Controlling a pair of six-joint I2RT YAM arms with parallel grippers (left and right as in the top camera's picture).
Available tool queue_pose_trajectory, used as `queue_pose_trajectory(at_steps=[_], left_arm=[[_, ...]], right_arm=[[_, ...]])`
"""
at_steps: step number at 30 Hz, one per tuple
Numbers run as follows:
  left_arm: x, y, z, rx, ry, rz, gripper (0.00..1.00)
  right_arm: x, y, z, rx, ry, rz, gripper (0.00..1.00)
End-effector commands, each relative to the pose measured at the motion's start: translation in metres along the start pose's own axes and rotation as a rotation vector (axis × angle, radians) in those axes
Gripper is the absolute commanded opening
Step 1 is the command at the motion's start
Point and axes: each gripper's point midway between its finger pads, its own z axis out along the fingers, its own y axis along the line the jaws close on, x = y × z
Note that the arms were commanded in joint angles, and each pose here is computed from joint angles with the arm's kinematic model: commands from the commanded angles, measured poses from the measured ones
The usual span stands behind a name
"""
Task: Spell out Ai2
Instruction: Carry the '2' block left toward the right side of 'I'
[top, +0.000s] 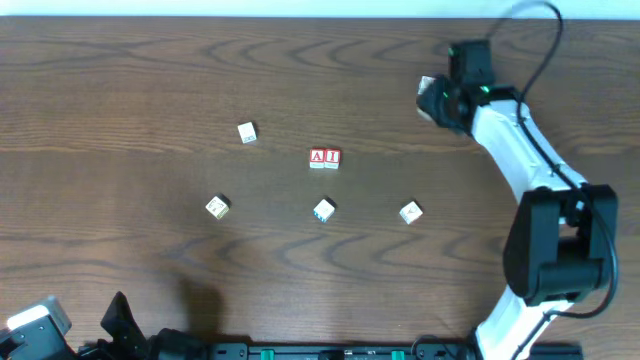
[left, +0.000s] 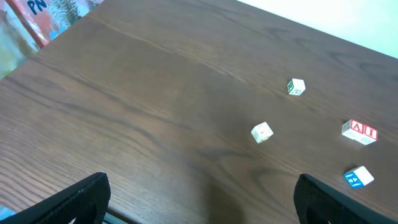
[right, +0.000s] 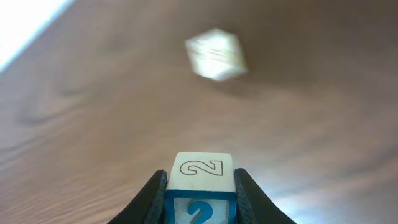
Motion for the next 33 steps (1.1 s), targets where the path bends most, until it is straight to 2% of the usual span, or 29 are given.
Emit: queue_pose_trajectory(at_steps=[1,4,9,14,23,33], left_arm=[[-0.001,0.002,-0.001,-0.007,-0.011,-0.005,0.95],[-0.001,0.002,-0.001,-0.007,-0.011,-0.005,0.95],[-0.001,0.002,-0.001,-0.007,-0.011,-0.005,0.95],[-0.001,0.002,-0.001,-0.007,-0.011,-0.005,0.95],[-0.001,0.002,-0.001,-0.007,-0.011,-0.005,0.95],[-0.001,0.002,-0.001,-0.007,-0.011,-0.005,0.95]], right_arm=[[-0.006,0.032,-0.01,-0.01,-0.05,-0.137,0.1],[0.005,0.054,-0.008,-0.018,-0.018,-0.186,0.06],[0.041,0.085,0.018,-0.012,0.081,-0.321,0.07],[0.073,0.099,0.033,0.004,0.182,-0.366,0.06],[0.117,0.095,0.026,0.057,0.29,-0.43,0.08],[0.146,0.082,0.018,0.124,0.381,-0.47,0.07]])
